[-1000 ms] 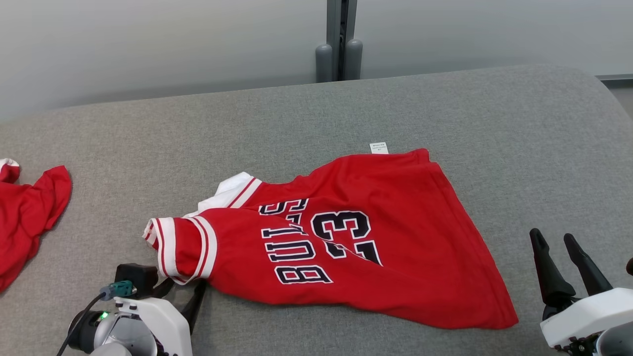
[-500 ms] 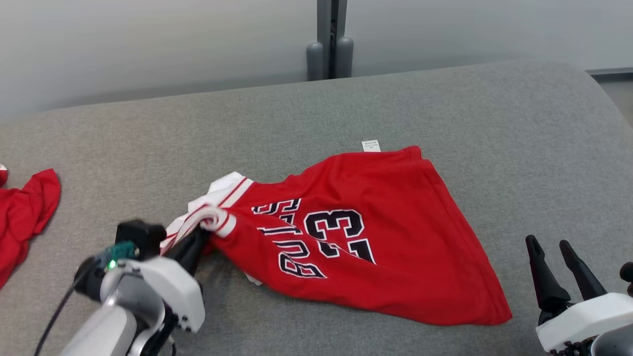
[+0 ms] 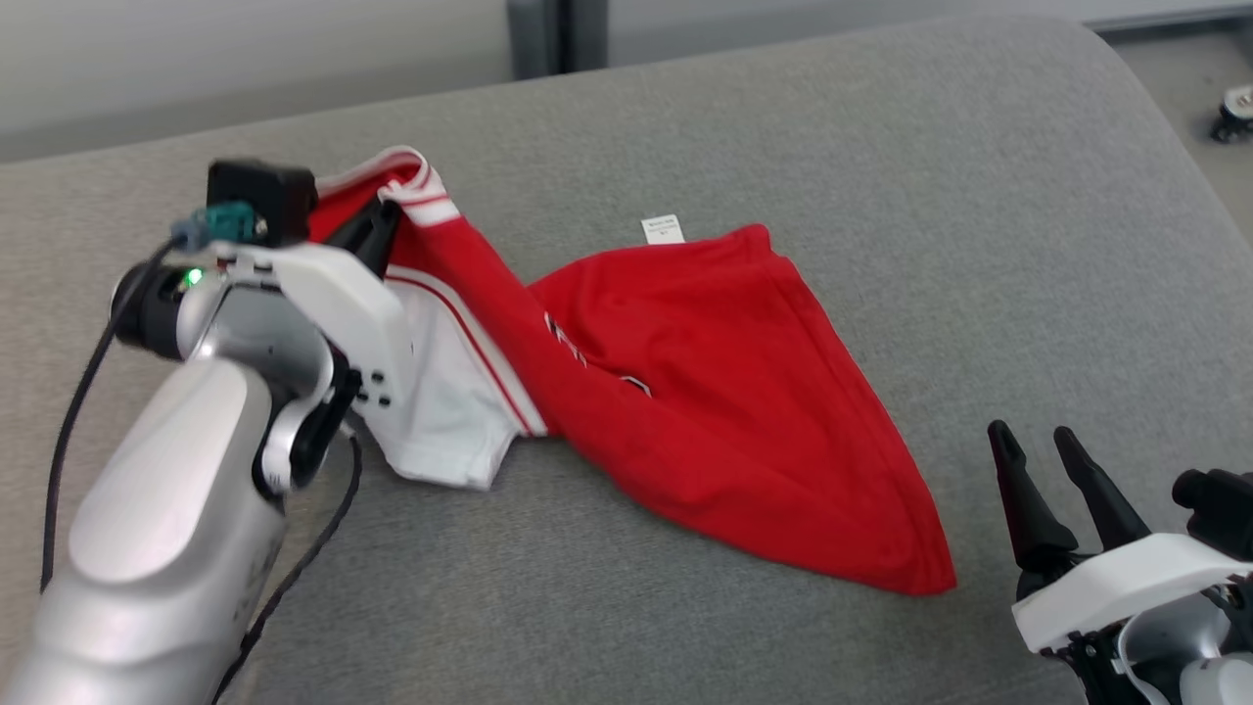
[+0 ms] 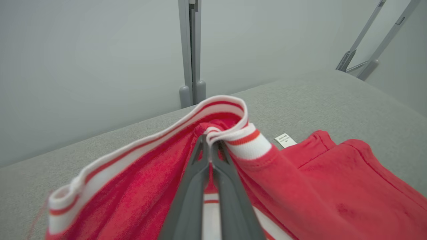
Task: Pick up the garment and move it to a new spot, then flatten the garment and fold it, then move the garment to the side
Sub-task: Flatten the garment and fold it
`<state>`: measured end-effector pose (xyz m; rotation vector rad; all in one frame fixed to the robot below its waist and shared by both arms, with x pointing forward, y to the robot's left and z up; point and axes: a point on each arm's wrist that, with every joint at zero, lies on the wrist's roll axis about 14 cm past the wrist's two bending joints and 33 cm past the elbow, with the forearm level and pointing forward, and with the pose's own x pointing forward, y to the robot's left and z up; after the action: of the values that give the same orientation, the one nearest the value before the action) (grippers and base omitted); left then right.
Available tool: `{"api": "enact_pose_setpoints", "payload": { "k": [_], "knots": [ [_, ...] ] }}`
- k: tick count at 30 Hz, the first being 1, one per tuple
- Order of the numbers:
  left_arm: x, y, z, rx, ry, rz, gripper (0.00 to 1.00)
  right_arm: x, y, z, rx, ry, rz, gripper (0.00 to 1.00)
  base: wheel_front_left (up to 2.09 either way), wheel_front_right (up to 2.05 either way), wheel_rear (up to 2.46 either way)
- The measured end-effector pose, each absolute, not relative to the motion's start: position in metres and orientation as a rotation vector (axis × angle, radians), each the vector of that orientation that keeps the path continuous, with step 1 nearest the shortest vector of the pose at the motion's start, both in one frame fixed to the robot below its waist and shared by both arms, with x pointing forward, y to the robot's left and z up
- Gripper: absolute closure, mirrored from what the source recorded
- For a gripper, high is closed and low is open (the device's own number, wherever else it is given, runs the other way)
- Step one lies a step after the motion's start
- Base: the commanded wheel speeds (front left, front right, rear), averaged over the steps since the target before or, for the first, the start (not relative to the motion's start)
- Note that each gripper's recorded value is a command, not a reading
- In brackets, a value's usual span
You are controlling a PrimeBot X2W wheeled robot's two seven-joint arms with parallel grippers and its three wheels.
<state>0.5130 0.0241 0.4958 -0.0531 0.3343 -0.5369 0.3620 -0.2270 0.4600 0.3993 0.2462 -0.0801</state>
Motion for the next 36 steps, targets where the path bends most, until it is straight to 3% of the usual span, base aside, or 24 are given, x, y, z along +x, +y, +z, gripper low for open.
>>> {"api": "enact_pose_setpoints", "payload": {
  "k": [7, 8, 9, 14, 21, 30, 36],
  "knots": [
    [0.549, -0.015, 0.453, -0.051, 0.438, -0.567, 1.00, 0.367, -0.233, 0.445, 0.398, 0.279, -0.118, 0.00, 0.00, 0.00, 0.00],
    [0.550, -0.020, 0.445, -0.054, 0.453, -0.576, 0.59, 0.368, -0.234, 0.443, 0.398, 0.280, -0.122, 0.00, 0.00, 0.00, 0.00],
    [0.551, -0.025, 0.439, -0.058, 0.464, -0.583, 0.00, 0.368, -0.235, 0.441, 0.398, 0.285, -0.128, 0.00, 0.00, 0.00, 0.00],
    [0.547, -0.037, 0.435, -0.074, 0.437, -0.607, 0.00, 0.365, -0.236, 0.440, 0.404, 0.282, -0.136, 0.00, 0.00, 0.00, 0.00],
    [0.541, -0.008, 0.456, -0.073, 0.378, -0.549, 0.00, 0.360, -0.233, 0.450, 0.408, 0.249, -0.119, 0.00, 0.00, 0.00, 0.00],
    [0.508, 0.060, 0.415, -0.044, 0.581, -0.423, 0.00, 0.359, -0.228, 0.468, 0.402, 0.202, -0.086, 0.00, 0.00, 0.00, 0.00],
    [0.490, 0.041, 0.405, -0.031, 0.621, -0.517, 0.00, 0.356, -0.231, 0.465, 0.396, 0.216, -0.096, 0.00, 0.00, 0.00, 0.00]
  ]
}}
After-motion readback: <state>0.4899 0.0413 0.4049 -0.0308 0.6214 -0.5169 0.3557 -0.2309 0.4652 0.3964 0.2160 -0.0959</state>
